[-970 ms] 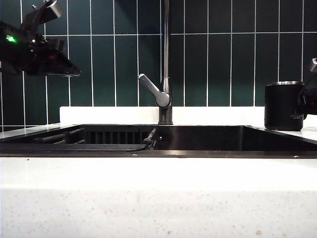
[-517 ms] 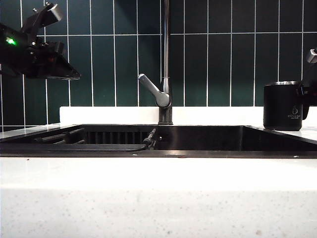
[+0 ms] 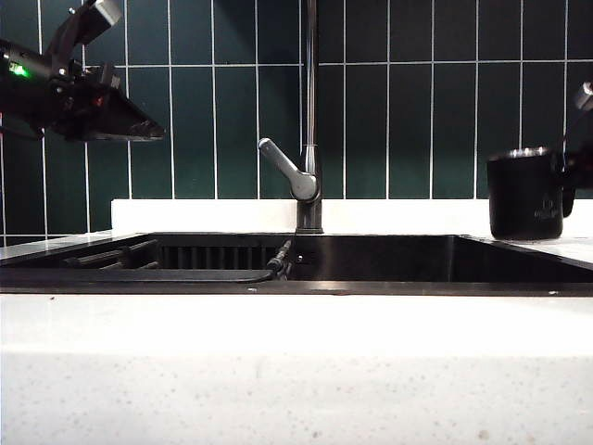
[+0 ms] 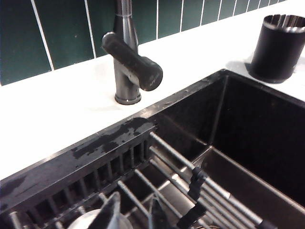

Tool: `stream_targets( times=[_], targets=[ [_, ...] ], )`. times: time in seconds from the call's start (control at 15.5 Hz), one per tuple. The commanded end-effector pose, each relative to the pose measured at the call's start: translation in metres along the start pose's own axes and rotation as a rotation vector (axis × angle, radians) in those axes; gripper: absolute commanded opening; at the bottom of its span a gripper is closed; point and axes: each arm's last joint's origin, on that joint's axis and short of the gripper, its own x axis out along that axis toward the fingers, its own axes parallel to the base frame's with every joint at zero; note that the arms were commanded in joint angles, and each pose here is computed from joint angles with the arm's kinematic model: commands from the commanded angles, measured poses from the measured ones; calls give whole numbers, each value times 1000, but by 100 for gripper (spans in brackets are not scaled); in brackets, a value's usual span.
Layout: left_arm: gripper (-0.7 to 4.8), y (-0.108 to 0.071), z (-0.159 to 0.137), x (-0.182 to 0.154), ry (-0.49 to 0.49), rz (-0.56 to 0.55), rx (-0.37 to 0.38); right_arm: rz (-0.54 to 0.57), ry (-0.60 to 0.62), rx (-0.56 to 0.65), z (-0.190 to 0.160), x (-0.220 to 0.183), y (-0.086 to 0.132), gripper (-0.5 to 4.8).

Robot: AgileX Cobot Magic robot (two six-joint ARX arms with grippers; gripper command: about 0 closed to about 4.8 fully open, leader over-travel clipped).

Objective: Pick up the mug next to the sink, go to the faucet to get some water, pour the water into the sink, and finally put the mug back to its place.

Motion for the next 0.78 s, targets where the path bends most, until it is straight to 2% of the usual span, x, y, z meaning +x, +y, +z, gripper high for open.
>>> stream_targets(
  times=[0.06, 0.26, 0.45, 0.58, 0.65, 0.78],
  targets=[
    [79, 3, 16, 1, -50, -43, -9, 11, -112, 31, 32, -10, 4, -3],
    [79, 7, 35, 4, -80, -78, -5, 92, -146, 58, 43, -12, 14, -2],
    [80, 18, 50, 16, -96, -120, 5, 258, -142, 65, 50, -5, 45, -2],
    [95, 26, 50, 28, -70, -163, -21, 346, -144, 54, 53, 1, 68, -2],
    [124, 35, 48, 40, -57, -179, -34, 405, -145, 47, 57, 5, 89, -2],
    [125, 45, 45, 55, -48, -178, -39, 479, -136, 44, 62, 9, 113, -2]
  ],
)
